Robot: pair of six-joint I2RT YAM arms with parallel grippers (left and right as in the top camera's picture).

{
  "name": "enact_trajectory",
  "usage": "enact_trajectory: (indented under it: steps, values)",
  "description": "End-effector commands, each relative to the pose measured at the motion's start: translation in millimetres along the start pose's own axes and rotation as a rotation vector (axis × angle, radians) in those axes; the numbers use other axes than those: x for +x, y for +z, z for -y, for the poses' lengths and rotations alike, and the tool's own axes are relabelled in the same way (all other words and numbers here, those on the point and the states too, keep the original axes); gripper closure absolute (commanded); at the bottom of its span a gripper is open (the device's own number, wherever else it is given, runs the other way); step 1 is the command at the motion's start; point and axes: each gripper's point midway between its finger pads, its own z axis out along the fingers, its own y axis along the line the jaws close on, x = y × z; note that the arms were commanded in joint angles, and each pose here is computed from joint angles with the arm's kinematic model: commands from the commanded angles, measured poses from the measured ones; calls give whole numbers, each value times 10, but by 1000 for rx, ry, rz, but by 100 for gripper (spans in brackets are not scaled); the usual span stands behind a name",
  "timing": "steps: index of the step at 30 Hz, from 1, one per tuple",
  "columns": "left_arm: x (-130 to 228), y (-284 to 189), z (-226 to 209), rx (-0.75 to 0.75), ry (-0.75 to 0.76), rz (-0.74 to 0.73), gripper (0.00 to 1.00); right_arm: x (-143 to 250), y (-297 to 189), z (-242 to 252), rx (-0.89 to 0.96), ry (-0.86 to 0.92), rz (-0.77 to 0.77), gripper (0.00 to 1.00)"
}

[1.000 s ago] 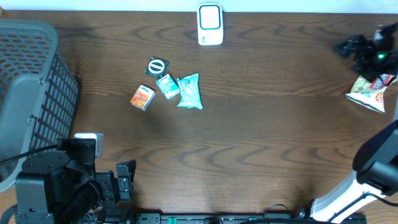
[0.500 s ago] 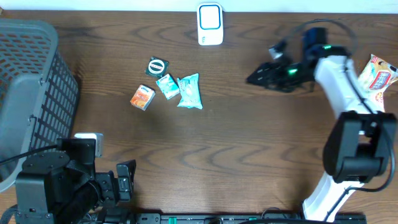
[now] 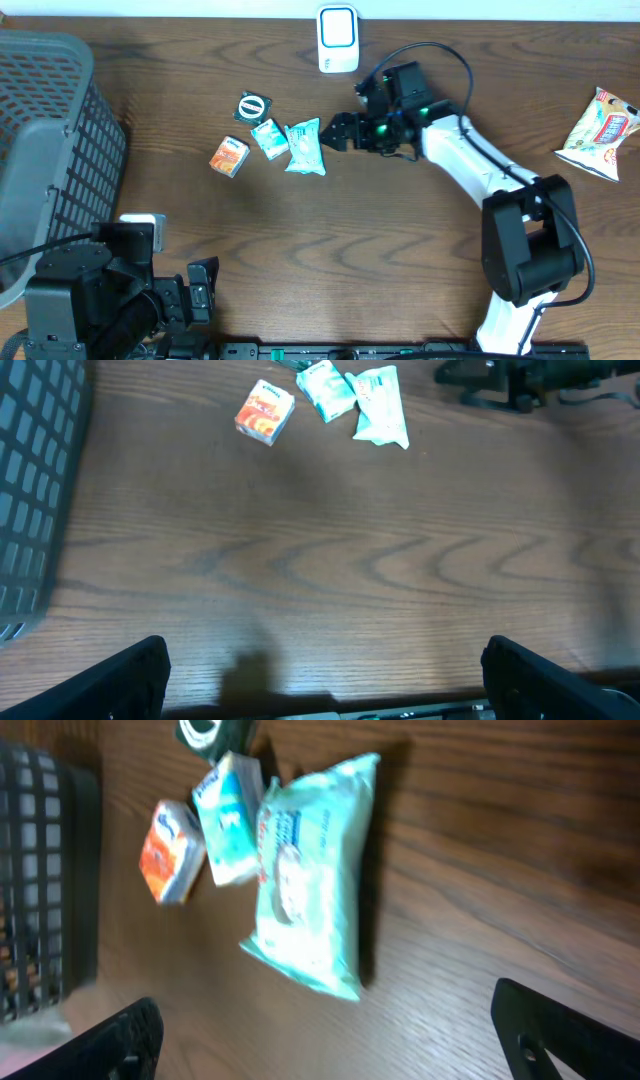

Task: Scan the item barcode
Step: 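Move the right gripper left over the green ZAPPY wipes pack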

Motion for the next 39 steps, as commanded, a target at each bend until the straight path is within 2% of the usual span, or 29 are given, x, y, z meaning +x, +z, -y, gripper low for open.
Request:
enact_trajectory:
  steps: [1,5,15,20,26,29,32,36,39]
  values:
    - [-8,-3,-15,-10,-7,2,2,-3,121,92,129,86,49,1]
    - [-9,-3,-15,-9,-7,2,2,3,201,159,239,107,95,1]
    - [-8,-3,-15,-9,-7,2,2,65,479,-69,197,35,98,1]
    - [-8,-3,-15,-9,-7,2,2,57,526,-244,159,1,109,18]
    - [-8,-3,-15,-9,-7,2,2,-89,454,-458,130,-93,144,31]
    - [-8,-3,-15,-10,-7,2,3,-97,455,-486,127,-108,147,32]
    - [-9,-3,-15,-9,-7,2,2,-26,505,-544,141,-204,133,33]
    - [-8,-3,-15,-9,-7,2,2,48,575,-514,266,-263,161,31]
    - [-8,-3,-15,-10,-7,2,2,109,624,-532,346,-297,187,35]
